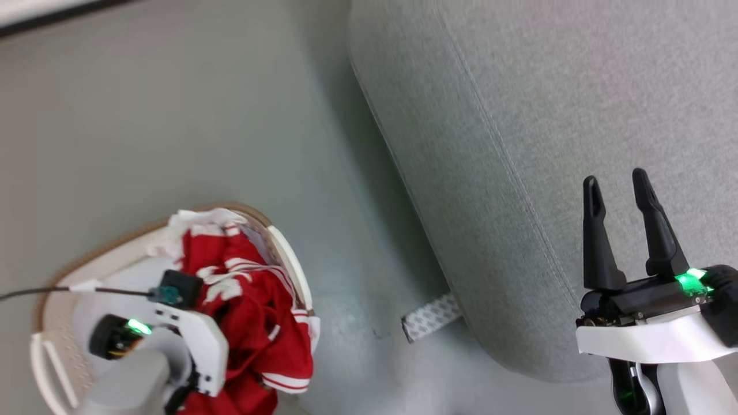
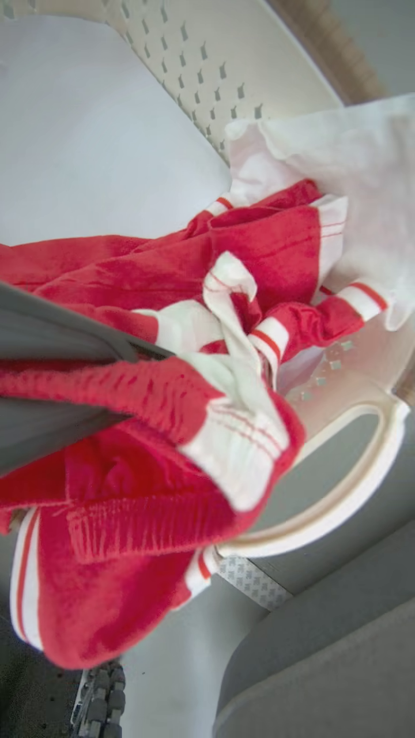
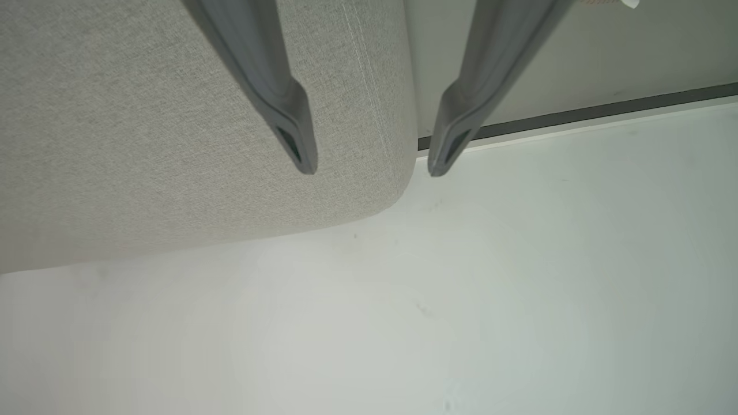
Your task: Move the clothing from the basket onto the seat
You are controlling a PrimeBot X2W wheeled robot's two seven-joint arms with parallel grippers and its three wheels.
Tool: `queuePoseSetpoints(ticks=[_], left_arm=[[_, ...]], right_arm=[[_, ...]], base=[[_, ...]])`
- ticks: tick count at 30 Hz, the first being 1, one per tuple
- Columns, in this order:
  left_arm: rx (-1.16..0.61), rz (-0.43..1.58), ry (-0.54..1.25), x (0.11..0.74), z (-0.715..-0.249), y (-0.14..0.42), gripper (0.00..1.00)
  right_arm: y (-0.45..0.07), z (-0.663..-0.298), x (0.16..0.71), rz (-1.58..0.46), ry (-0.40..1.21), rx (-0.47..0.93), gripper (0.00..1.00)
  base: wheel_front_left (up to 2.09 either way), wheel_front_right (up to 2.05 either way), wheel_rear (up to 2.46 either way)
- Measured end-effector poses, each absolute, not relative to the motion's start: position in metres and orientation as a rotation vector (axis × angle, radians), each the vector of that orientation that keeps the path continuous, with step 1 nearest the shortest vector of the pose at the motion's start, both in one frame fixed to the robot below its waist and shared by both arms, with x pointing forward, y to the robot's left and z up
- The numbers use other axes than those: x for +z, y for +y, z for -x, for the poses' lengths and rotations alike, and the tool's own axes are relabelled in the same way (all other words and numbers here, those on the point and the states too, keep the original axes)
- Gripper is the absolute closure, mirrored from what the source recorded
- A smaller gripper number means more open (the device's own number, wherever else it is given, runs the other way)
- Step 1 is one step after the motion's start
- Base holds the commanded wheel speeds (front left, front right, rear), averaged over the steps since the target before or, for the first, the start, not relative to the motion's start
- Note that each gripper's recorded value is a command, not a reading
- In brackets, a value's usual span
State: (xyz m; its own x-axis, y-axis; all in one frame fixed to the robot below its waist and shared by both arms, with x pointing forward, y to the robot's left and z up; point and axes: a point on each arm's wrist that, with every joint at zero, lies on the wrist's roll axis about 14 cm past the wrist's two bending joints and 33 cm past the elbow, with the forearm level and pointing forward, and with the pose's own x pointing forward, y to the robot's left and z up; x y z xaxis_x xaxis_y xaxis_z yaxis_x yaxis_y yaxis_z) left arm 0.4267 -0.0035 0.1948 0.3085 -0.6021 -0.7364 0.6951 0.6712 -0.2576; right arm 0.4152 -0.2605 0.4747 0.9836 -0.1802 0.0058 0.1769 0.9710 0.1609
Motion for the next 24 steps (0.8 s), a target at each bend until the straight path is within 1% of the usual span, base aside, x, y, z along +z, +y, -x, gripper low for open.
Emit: queuePoseSetpoints(ticks=[9,14,18,24], left_arm=[[-0.804,0.014,0.733,0.273,-0.426,-0.019,1.0],[-0.769,0.04,0.644,0.312,-0.427,-0.016,1.0],[-0.745,0.086,0.511,0.361,-0.441,-0.017,1.0],[-0.721,0.12,0.35,0.416,-0.438,-0.013,1.0]], right_arm=[[-0.24,-0.404,0.502,-0.152,-0.085,-0.116,0.0],[-0.225,-0.399,0.516,-0.166,-0.121,-0.071,0.0],[-0.213,-0.396,0.53,-0.184,-0.161,-0.033,0.0],[-0.192,-0.389,0.543,-0.203,-0.194,0.03,0.0]], base=[[0.0,0.0,0.0],[0.0,0.0,0.0],[0.0,0.0,0.0],[0.0,0.0,0.0]])
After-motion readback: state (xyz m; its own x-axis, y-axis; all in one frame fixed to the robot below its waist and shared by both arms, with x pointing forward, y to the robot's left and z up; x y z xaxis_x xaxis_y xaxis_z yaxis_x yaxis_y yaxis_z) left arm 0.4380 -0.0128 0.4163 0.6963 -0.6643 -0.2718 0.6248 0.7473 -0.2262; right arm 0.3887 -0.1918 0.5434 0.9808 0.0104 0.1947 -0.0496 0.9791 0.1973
